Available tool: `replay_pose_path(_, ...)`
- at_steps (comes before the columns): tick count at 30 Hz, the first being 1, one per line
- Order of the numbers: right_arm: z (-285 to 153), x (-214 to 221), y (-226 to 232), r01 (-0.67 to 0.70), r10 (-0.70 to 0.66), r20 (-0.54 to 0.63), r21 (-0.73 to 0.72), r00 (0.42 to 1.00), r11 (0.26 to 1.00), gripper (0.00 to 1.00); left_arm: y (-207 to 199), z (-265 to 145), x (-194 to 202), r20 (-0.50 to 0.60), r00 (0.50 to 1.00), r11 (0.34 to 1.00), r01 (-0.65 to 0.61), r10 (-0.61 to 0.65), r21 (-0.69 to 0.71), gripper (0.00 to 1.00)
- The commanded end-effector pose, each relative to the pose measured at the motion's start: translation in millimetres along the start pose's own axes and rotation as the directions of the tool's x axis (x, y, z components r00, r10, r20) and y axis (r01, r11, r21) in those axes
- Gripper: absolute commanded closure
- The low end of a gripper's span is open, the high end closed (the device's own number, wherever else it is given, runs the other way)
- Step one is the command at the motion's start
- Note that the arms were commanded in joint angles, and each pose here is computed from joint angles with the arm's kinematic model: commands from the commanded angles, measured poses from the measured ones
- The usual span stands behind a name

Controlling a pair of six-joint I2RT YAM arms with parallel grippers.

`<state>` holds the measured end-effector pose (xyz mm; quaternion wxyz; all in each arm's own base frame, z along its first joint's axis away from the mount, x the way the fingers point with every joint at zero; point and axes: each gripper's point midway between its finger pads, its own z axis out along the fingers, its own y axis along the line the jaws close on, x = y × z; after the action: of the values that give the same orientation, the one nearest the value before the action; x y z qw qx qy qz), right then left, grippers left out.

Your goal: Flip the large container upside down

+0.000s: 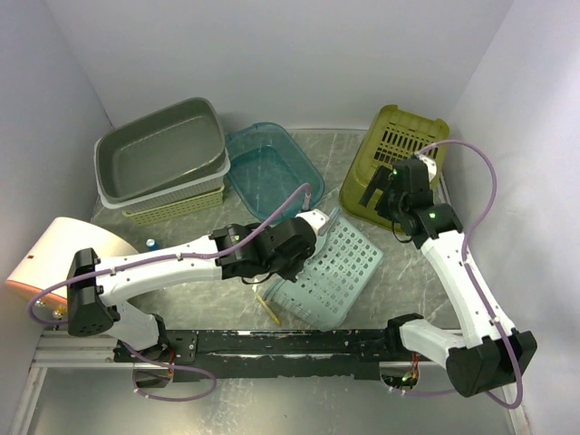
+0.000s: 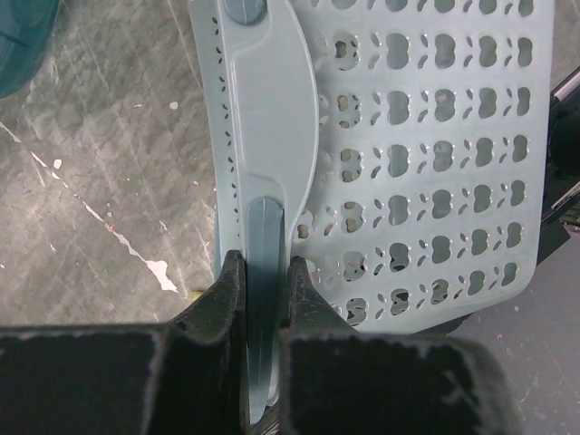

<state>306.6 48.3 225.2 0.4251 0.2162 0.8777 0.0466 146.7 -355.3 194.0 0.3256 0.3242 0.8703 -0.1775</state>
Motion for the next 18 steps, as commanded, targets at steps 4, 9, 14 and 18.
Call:
replay_pose_path(4, -31, 40, 17, -0.016, -0.014, -0.138, -0.21, 0.99, 0.977, 0.01, 22, 3, -3, 0.027, 0.994, 0.991, 0.101, -0.104, 0.085, 0.93)
replay_pose_path(9, -51, 43, 16, -0.047, 0.012, -0.146, -0.239, 0.989, 0.97, 0.01, 40, -5, -17, 0.074, 0.964, 0.924, 0.22, -0.254, 0.315, 0.93)
replay_pose_path(14, -64, 68, 42, -0.153, 0.051, -0.25, -0.405, 0.967, 0.901, 0.0, 55, -9, -15, 0.056, 0.95, 0.88, 0.262, -0.308, 0.395, 0.93)
replay_pose_path(18, -69, 82, 63, -0.253, 0.091, -0.314, -0.525, 0.945, 0.813, 0.01, 66, -1, -4, 0.03, 0.944, 0.878, 0.294, -0.329, 0.377, 0.93)
